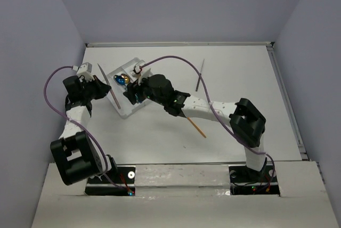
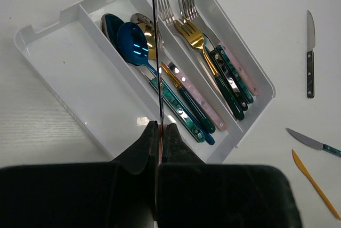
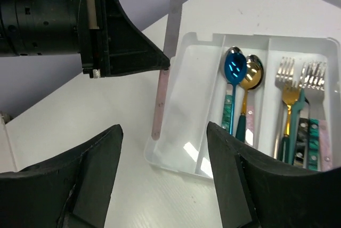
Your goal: Sort the eating utensils into containers
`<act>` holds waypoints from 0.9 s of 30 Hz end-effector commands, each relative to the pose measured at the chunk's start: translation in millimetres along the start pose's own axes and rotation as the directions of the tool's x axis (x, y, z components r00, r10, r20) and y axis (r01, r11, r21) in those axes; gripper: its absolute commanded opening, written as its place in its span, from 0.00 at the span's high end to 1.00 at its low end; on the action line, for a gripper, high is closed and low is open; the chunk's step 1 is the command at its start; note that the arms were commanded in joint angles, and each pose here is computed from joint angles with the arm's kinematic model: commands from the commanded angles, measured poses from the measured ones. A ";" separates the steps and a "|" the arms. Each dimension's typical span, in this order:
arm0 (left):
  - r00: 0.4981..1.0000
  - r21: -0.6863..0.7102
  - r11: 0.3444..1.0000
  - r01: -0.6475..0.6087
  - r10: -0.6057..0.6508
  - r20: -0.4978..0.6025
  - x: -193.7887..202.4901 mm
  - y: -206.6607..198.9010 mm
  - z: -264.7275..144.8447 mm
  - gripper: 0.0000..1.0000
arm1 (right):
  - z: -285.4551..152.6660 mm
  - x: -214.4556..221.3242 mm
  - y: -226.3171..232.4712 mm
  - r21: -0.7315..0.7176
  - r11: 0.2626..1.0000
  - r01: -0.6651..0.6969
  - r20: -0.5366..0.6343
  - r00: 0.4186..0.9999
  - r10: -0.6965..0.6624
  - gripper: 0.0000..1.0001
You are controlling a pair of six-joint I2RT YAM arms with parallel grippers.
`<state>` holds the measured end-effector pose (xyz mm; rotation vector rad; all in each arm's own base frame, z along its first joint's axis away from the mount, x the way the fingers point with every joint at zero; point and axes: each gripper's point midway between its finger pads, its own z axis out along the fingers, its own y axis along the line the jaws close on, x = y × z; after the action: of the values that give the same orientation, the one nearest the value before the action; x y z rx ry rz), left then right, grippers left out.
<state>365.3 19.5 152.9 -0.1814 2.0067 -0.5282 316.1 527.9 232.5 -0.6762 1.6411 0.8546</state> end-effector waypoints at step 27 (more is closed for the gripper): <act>0.965 -0.095 0.963 0.252 -0.257 -0.044 49.6 42.4 38.7 0.69 | -62.0 -27.9 -53.5 0.254 0.964 0.073 0.039 0.996 -0.086 0.30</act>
<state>375.3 21.0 72.6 -0.5053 2.0962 -0.6600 323.3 461.2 227.2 -0.5900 1.6869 0.6131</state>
